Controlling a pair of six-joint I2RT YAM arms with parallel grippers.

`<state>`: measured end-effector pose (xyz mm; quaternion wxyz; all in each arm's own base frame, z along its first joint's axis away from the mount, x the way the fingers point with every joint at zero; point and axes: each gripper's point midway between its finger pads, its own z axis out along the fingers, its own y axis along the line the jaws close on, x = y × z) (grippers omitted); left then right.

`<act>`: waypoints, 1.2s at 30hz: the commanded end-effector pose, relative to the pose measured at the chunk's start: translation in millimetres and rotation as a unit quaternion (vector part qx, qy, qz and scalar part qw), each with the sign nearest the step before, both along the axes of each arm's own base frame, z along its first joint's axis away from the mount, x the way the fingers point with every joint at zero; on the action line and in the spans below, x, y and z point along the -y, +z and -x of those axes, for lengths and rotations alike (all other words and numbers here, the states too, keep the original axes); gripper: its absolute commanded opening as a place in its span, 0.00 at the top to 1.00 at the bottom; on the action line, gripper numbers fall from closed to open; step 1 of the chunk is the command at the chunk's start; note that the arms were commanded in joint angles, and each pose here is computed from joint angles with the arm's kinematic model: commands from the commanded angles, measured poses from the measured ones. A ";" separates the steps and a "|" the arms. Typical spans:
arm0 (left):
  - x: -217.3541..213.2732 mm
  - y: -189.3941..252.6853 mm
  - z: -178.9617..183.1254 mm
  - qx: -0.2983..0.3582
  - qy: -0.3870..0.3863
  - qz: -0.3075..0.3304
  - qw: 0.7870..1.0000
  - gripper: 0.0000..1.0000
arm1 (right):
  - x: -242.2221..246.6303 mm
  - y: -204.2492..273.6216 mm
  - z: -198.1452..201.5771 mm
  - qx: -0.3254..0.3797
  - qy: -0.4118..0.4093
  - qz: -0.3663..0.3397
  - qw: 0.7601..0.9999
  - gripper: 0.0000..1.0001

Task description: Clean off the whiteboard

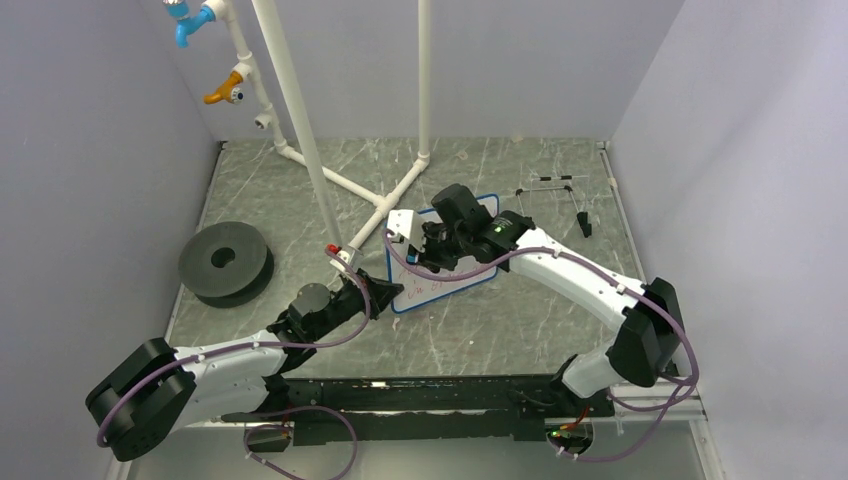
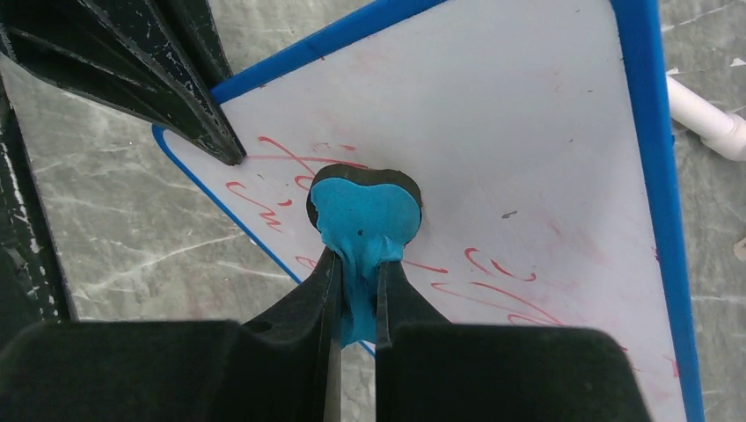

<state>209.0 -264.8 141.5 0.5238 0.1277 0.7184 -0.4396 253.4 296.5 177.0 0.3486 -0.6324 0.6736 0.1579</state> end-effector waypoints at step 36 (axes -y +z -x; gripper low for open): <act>17.1 16.0 20.0 0.049 -0.080 0.019 0.995 1.00 | 35.5 3.3 -35.0 0.026 -0.057 -0.036 0.997 1.00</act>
